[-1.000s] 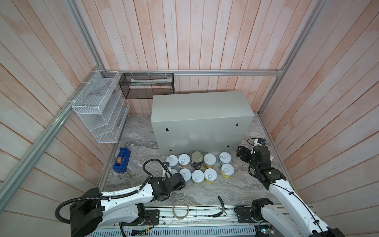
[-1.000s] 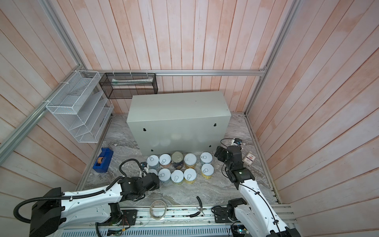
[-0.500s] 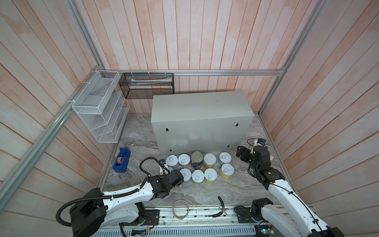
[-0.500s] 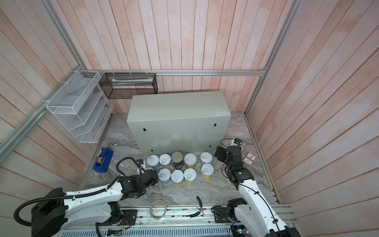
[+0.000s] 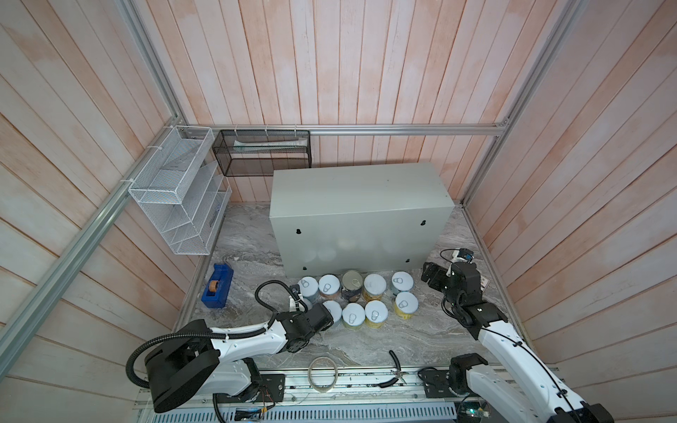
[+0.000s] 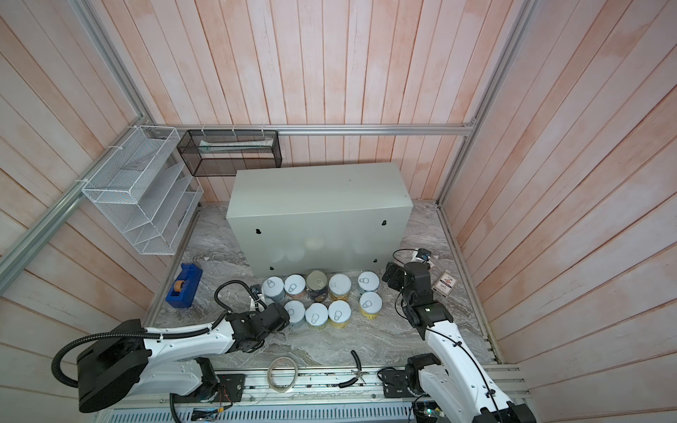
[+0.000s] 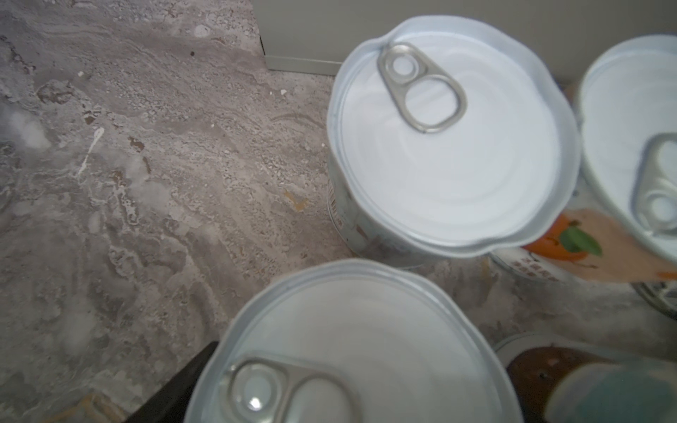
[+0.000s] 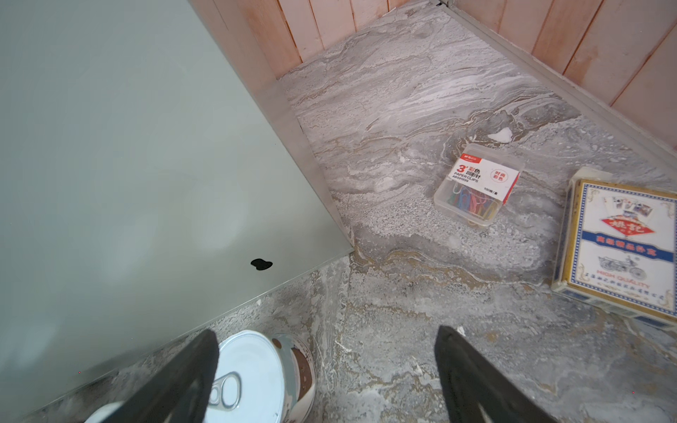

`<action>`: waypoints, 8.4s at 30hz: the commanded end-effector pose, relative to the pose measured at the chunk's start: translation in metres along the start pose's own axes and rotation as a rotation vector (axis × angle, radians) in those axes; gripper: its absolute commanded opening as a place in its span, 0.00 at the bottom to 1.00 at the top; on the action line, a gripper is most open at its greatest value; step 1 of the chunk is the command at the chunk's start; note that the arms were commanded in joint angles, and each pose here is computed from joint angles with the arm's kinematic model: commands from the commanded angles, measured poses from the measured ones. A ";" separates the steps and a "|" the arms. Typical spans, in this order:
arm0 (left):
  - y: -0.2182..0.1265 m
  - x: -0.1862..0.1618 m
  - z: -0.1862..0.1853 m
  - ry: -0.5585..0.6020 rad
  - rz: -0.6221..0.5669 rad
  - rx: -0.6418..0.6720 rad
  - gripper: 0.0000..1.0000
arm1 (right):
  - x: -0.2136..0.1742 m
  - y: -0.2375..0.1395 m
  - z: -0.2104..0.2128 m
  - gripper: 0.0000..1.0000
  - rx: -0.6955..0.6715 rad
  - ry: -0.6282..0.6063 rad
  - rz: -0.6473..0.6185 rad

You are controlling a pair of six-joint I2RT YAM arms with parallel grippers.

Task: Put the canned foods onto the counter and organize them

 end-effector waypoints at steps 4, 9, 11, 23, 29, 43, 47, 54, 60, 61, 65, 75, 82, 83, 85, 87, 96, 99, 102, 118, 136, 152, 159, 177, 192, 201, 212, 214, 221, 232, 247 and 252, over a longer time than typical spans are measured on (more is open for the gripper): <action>0.001 0.013 -0.003 -0.041 -0.068 0.016 0.84 | -0.001 0.001 0.001 0.91 0.011 -0.014 -0.008; -0.001 0.014 -0.002 -0.041 -0.076 0.016 0.70 | -0.001 0.002 0.004 0.91 0.031 -0.017 -0.006; -0.002 0.015 -0.001 -0.039 -0.076 0.019 0.65 | -0.001 0.002 0.005 0.91 0.036 -0.017 -0.005; -0.027 0.020 0.004 0.029 0.007 0.028 0.00 | 0.002 0.003 0.010 0.91 0.064 -0.012 -0.008; -0.068 0.041 -0.003 0.021 0.096 -0.071 0.00 | 0.008 -0.001 0.012 0.91 0.052 -0.023 0.000; -0.172 0.129 -0.024 0.123 0.103 -0.198 0.00 | 0.024 -0.010 0.023 0.91 0.098 -0.006 -0.020; -0.192 0.153 -0.028 0.158 0.063 -0.213 0.00 | 0.031 -0.011 0.026 0.91 0.101 -0.022 -0.036; -0.228 0.204 -0.041 0.206 -0.033 -0.241 0.00 | 0.048 -0.017 0.035 0.91 0.113 -0.039 -0.063; -0.250 0.261 -0.046 0.199 -0.137 -0.251 0.00 | 0.072 -0.021 0.047 0.91 0.142 -0.030 -0.121; -0.254 0.270 -0.048 0.202 -0.159 -0.245 0.00 | 0.076 -0.021 0.049 0.91 0.144 -0.027 -0.135; -0.267 0.305 -0.049 0.195 -0.246 -0.222 0.00 | 0.091 -0.026 0.055 0.91 0.163 0.001 -0.188; -0.235 0.351 -0.047 0.181 -0.311 -0.167 0.00 | 0.130 -0.044 0.077 0.91 0.244 0.027 -0.268; -0.212 0.378 -0.040 0.148 -0.323 -0.185 0.00 | 0.158 -0.060 0.100 0.90 0.308 -0.019 -0.284; -0.208 0.382 -0.038 0.145 -0.322 -0.186 0.00 | 0.161 -0.061 0.104 0.90 0.315 -0.033 -0.283; -0.200 0.388 -0.037 0.140 -0.317 -0.193 0.00 | 0.165 -0.062 0.112 0.90 0.326 -0.060 -0.278; -0.193 0.395 -0.038 0.135 -0.313 -0.206 0.00 | 0.167 -0.062 0.123 0.90 0.335 -0.103 -0.264; -0.151 0.407 -0.046 0.131 -0.266 -0.225 0.00 | 0.148 -0.073 0.196 0.89 0.400 -0.331 -0.264; -0.145 0.412 -0.044 0.121 -0.271 -0.229 0.00 | 0.140 -0.078 0.217 0.88 0.470 -0.366 -0.264; -0.140 0.416 -0.043 0.114 -0.270 -0.236 0.04 | 0.136 -0.082 0.235 0.88 0.538 -0.393 -0.254; -0.133 0.426 -0.050 0.115 -0.301 -0.240 0.84 | 0.132 -0.085 0.279 0.93 0.645 -0.458 -0.256; -0.212 0.445 -0.020 0.082 -0.524 -0.230 1.00 | 0.118 -0.102 0.322 0.75 0.779 -0.592 -0.238; -0.206 0.358 0.036 -0.060 -0.541 -0.285 1.00 | 0.090 -0.090 0.404 0.72 0.840 -0.695 -0.213; -0.180 0.326 0.059 -0.117 -0.472 -0.302 1.00 | 0.083 -0.075 0.428 0.72 0.819 -0.717 -0.195; -0.158 0.297 0.062 -0.124 -0.398 -0.313 0.98 | 0.075 -0.037 0.467 0.71 0.815 -0.744 -0.178; -0.131 0.263 0.060 -0.151 -0.310 -0.353 0.95 | 0.082 -0.005 0.474 0.68 0.821 -0.708 -0.197; -0.117 0.259 0.054 -0.153 -0.280 -0.375 0.93 | 0.083 0.005 0.482 0.69 0.854 -0.703 -0.217; -0.104 0.258 0.051 -0.138 -0.259 -0.370 0.92 | 0.085 0.006 0.491 0.70 0.895 -0.707 -0.253; -0.103 0.258 0.051 -0.137 -0.255 -0.367 0.92 | 0.086 0.005 0.494 0.70 0.905 -0.699 -0.263; -0.099 0.257 0.051 -0.134 -0.249 -0.364 0.92 | 0.086 0.007 0.500 0.69 0.923 -0.683 -0.275; -0.092 0.253 0.050 -0.130 -0.238 -0.361 0.92 | 0.086 0.010 0.506 0.69 0.946 -0.656 -0.292; -0.101 0.240 0.061 -0.135 -0.249 -0.326 1.00 | 0.118 -0.032 0.495 0.79 0.922 -0.645 -0.335; -0.101 0.224 0.060 -0.146 -0.221 -0.328 1.00 | 0.130 -0.064 0.477 0.83 0.859 -0.661 -0.354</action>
Point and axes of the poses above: each gripper's point midway between its finger pads, its own y axis out along the fingers, its own z axis along the line the jaws close on, x = y × z, the point moved 5 cm from there along -y, back along the fingers, and after that the axes turned 1 degree about -y, right-handed, at the moved point
